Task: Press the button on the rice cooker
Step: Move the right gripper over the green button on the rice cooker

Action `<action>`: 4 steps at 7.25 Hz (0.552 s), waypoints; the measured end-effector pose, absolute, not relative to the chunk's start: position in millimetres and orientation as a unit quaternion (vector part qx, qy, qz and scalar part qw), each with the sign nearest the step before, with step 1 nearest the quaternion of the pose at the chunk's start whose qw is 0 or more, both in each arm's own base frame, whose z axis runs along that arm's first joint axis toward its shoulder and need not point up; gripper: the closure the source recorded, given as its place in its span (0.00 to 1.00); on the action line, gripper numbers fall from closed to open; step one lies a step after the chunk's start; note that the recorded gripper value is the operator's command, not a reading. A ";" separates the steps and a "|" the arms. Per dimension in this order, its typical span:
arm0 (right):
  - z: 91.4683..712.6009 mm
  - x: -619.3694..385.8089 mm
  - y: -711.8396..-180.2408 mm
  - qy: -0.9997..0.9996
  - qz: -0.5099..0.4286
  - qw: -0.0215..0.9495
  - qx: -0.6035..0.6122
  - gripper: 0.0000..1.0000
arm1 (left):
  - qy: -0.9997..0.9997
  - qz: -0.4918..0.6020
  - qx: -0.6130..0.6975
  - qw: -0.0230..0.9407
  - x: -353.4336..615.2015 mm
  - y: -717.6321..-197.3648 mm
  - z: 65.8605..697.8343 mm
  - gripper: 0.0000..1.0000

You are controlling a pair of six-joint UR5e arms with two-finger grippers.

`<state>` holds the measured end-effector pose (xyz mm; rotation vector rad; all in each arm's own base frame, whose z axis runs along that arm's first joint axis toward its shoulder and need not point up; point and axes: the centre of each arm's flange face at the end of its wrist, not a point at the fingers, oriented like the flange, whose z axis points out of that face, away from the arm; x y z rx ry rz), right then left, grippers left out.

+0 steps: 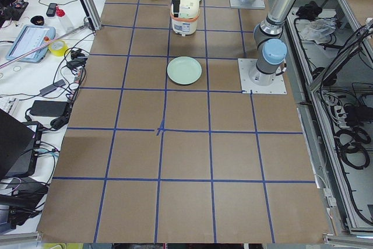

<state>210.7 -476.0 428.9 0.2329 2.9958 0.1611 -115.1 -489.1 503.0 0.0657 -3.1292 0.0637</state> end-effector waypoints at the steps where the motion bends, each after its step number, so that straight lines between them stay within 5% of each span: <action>1: 415.1 220.6 -474.6 0.993 0.053 0.075 0.078 1.00 | -1.000 0.020 0.021 0.006 -115.0 -489.1 503.0 0.00; 4: 384.7 240.3 -469.2 0.992 0.057 0.089 0.069 1.00 | -1.000 0.020 0.021 0.006 -115.1 -489.1 503.0 0.00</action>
